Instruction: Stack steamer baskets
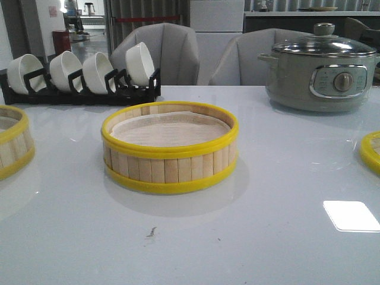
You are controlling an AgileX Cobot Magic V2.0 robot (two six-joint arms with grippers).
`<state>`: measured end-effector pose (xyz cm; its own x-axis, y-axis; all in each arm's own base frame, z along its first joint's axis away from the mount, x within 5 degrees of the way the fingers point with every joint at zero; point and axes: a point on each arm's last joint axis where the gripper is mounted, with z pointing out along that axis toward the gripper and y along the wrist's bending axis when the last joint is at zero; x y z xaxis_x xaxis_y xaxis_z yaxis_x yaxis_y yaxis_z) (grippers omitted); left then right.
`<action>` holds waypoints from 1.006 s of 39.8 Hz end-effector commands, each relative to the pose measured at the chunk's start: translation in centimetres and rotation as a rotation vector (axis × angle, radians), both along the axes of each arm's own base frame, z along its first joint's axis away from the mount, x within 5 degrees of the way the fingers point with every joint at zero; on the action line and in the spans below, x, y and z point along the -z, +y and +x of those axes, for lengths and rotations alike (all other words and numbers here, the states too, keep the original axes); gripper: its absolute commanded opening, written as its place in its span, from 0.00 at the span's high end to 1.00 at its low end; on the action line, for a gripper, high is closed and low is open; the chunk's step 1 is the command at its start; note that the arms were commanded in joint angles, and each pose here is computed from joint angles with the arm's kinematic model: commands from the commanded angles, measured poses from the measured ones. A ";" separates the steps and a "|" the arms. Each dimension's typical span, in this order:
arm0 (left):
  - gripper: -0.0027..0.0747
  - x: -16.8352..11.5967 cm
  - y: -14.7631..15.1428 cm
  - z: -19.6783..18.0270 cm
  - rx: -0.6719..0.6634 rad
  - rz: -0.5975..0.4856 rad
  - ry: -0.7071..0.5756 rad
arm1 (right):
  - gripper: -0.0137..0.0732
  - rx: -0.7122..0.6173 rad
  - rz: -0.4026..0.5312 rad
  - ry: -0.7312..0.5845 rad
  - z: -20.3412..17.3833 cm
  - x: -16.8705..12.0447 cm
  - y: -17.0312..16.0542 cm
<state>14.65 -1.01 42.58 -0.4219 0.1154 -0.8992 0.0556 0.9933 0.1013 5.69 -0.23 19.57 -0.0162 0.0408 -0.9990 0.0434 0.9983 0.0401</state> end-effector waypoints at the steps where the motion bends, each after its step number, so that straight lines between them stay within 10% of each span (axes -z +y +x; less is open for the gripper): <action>1: 0.86 -1.7 -0.1 -0.1 0.013 0.011 -0.110 | 0.78 0.009 -0.016 -0.121 -0.3 -1.4 0.0; 40: 0.86 -1.9 0.0 -0.1 0.010 0.027 -0.131 | 0.78 0.013 -0.070 -0.140 -0.3 -1.6 -0.1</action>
<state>14.74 -0.84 42.77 -0.4019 0.1386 -0.9051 0.0455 0.9903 0.1314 5.69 -0.23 19.63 -0.0098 0.0347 -0.9994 0.0436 0.9985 0.0342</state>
